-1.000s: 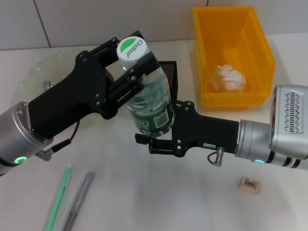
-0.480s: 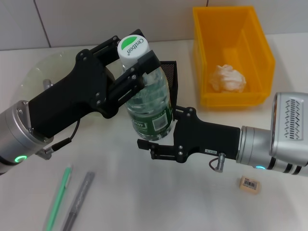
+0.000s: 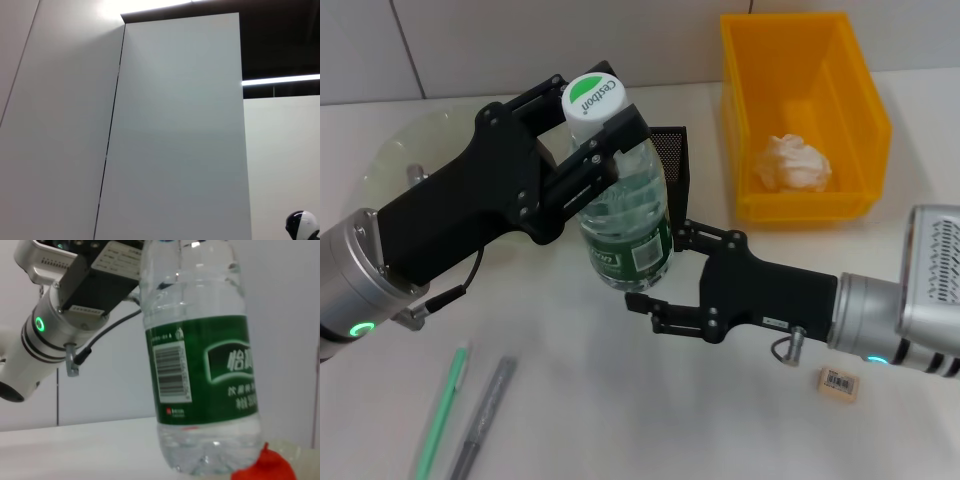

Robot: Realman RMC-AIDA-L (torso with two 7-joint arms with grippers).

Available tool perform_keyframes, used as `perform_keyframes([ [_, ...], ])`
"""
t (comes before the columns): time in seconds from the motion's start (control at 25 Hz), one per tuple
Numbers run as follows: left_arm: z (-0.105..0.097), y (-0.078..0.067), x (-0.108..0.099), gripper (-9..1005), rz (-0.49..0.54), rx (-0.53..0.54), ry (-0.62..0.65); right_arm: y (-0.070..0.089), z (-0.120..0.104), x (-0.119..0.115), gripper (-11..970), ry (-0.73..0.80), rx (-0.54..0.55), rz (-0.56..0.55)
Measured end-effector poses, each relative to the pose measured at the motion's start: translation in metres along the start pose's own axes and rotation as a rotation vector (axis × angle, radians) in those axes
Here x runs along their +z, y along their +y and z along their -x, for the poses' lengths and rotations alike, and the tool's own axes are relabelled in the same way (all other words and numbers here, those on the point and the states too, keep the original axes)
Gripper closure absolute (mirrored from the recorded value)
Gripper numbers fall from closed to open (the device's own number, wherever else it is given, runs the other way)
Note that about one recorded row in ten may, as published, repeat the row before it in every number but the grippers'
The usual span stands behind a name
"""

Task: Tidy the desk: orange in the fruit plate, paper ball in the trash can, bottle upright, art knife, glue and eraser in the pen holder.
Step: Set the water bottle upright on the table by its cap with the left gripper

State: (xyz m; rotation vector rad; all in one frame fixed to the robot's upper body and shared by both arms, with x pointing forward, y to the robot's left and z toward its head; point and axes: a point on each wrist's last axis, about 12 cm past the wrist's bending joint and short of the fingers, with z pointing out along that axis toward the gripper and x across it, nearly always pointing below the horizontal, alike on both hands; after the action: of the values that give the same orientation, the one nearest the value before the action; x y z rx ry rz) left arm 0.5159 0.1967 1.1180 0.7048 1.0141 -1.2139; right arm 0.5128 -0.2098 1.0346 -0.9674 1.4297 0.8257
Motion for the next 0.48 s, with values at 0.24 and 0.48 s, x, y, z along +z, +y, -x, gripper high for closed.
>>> perform_keyframes([
  [0.24, 0.001, 0.001, -0.002, 562, 0.011, 0.006, 0.002, -0.002, -0.005, -0.02, 191, -0.005, 0.007, -0.08],
  [0.48, 0.0, 0.004, -0.004, 562, 0.034, 0.017, 0.017, 0.001, -0.01, -0.041, 191, 0.002, 0.001, -0.131],
])
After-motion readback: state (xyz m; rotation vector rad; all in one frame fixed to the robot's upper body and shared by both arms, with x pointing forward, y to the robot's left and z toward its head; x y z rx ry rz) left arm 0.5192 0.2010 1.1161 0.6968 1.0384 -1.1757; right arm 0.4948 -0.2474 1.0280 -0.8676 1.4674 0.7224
